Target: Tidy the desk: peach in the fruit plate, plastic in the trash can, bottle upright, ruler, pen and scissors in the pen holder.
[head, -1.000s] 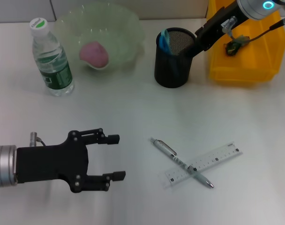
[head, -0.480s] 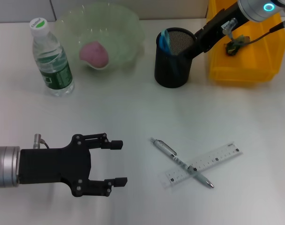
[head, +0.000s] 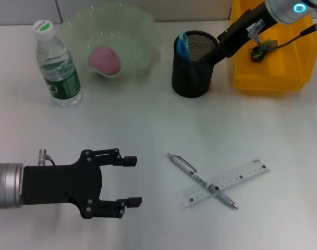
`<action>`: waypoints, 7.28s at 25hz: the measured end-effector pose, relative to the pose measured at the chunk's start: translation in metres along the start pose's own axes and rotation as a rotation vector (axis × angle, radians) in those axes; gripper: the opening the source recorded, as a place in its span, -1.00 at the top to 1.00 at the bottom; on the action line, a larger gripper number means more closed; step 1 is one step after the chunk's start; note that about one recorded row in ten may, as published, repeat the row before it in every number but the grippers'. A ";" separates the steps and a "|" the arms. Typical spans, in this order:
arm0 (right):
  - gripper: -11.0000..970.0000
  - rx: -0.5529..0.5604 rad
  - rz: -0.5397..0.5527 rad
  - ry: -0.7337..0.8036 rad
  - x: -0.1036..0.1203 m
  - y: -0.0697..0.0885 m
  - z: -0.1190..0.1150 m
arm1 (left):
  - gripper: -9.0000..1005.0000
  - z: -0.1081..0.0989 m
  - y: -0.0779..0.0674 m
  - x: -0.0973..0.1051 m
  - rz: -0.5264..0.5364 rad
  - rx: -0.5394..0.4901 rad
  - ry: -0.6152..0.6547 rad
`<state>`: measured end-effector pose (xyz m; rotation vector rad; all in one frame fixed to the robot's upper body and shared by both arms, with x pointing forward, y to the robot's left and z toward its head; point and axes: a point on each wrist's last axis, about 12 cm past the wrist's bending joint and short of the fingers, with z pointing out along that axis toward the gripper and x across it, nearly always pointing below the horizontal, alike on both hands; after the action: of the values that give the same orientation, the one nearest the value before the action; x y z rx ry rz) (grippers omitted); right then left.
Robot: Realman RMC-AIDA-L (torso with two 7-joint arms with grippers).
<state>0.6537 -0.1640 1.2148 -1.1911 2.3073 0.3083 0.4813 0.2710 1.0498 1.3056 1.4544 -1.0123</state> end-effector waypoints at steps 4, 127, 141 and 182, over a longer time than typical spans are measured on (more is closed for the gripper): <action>-0.58 -0.007 0.008 -0.040 0.002 0.000 -0.005 | -0.53 0.000 0.000 0.001 -0.002 -0.003 -0.001; -0.58 -0.545 -0.915 0.314 0.021 0.134 0.051 | -0.50 0.010 -0.007 0.003 -0.088 0.001 -0.025; -0.57 -0.530 -0.945 0.329 0.032 0.145 0.071 | -0.50 0.010 -0.008 0.003 -0.090 0.004 -0.028; -0.15 -0.499 -0.947 0.324 0.034 0.149 0.078 | -0.50 0.010 -0.010 0.003 -0.094 0.007 -0.037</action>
<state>0.5438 -0.0673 1.1254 -2.5629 1.6507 0.3481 0.4724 0.2607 1.0441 1.2269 1.4969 -1.0982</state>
